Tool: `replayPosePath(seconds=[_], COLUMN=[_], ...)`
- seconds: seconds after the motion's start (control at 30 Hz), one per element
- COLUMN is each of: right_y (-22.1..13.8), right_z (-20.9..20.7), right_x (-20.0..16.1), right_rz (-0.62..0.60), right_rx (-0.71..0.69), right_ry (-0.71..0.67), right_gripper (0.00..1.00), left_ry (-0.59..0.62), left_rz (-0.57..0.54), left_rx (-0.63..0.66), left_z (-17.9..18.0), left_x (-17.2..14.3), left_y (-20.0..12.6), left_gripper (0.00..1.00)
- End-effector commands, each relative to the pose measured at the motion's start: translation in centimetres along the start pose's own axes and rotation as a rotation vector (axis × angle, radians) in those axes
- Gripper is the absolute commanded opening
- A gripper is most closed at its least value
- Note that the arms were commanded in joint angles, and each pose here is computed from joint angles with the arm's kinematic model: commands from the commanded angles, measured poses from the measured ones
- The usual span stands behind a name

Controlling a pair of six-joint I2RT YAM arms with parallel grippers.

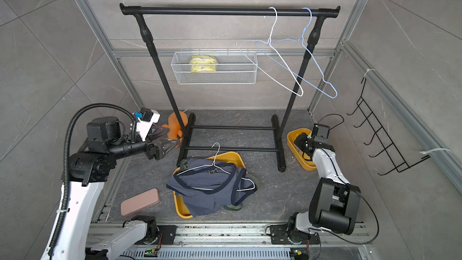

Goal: Remove the clothespins securing tank tops to the hanger
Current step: Place the clothespin in the storage box.

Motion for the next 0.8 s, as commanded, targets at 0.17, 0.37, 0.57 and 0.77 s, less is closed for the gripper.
replayPosePath(seconds=[0.17,0.37,0.57,0.77], right_y=[5.0,7.1,7.1,6.6], right_z=[-3.3,-4.0,-3.7,-3.3], right_x=[0.8,0.6,1.1,1.5], right_rz=[0.118,0.174,0.189,0.198], right_rx=[-0.153,-0.17,-0.162,-0.142], right_ry=[0.052,0.047,0.029,0.013], right_gripper=[0.0,0.06,0.24,0.31], left_ry=[0.042,0.066,0.061,0.088], left_rz=[0.014,0.025,0.03,0.024], left_rx=[-0.121,-0.282,-0.315,-0.366], left_z=[-1.1,-2.5,-2.4,-2.9], left_x=[-1.1,-2.2,-2.6,-2.7], left_y=[-0.1,-0.3,0.1,-0.2], left_gripper=[0.83,0.84,0.85,0.86])
Point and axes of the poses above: each gripper's point midway between its finger pads, its own y axis out along the fingers, its own z axis along the line the jaws close on, x = y × z, the point moved 9 cm from there along -y, back along the fingers, and after that the axes turned 4 degrees about -y, right-handed, at the moved point
